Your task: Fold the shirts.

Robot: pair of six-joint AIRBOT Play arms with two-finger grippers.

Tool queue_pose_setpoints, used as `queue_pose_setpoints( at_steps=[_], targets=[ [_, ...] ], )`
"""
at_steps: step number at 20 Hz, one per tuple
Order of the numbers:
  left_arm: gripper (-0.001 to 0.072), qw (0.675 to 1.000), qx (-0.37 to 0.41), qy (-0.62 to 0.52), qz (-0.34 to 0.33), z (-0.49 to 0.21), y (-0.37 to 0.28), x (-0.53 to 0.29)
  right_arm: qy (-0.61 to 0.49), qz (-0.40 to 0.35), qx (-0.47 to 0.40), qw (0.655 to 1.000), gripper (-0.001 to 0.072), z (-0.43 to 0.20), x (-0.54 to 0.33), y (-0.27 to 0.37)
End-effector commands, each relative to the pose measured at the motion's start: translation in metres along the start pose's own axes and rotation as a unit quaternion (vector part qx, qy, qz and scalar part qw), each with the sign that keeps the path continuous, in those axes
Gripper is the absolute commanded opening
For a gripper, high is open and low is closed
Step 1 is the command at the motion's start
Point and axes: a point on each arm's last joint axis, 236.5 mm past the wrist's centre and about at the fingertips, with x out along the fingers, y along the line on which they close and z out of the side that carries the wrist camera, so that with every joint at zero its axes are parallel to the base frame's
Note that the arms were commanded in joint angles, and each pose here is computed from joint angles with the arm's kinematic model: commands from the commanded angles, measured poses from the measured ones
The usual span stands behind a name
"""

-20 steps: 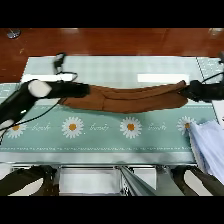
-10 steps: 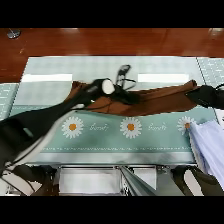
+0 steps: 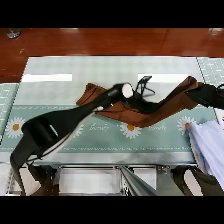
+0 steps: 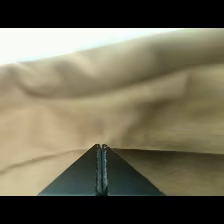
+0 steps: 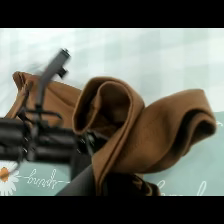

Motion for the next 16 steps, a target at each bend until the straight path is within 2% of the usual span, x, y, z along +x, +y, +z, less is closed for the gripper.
queue_pose_setpoints(
  at_steps=[1, 4, 7, 9, 11, 12, 13, 16],
  targets=[
    [0.0024, 0.999, -0.015, -0.042, 0.000, 0.049, 0.024, -0.075, -0.002, 0.010, -0.002, 1.000, 0.0020, 0.001, 0.000, 0.005],
    [0.0024, 0.990, -0.014, -0.127, 0.061, 0.097, 0.066, -0.185, 0.006, 0.041, -0.028, 0.999, 0.0020, 0.003, 0.010, 0.026],
    [0.0024, 0.975, -0.019, -0.187, 0.122, 0.104, 0.093, -0.308, 0.041, 0.088, -0.070, 0.993, 0.0020, 0.002, 0.046, 0.075],
    [0.0025, 0.954, 0.007, -0.206, 0.216, 0.084, 0.116, -0.387, 0.073, 0.119, -0.089, 0.986, 0.0020, -0.001, 0.083, 0.115],
    [0.0026, 0.922, -0.004, -0.225, 0.317, 0.050, 0.144, -0.457, 0.109, 0.140, -0.107, 0.978, 0.0020, -0.009, 0.125, 0.149],
    [0.0025, 0.911, -0.022, -0.241, 0.335, 0.031, 0.150, -0.480, 0.128, 0.147, -0.114, 0.974, 0.0020, -0.015, 0.147, 0.163],
    [0.0025, 0.906, -0.048, -0.266, 0.324, 0.012, 0.146, -0.493, 0.151, 0.152, -0.121, 0.969, 0.0021, -0.023, 0.169, 0.176],
    [0.0025, 0.898, -0.046, -0.321, 0.298, -0.040, 0.121, -0.494, 0.202, 0.158, -0.124, 0.959, 0.0021, -0.049, 0.231, 0.202]
  ],
)
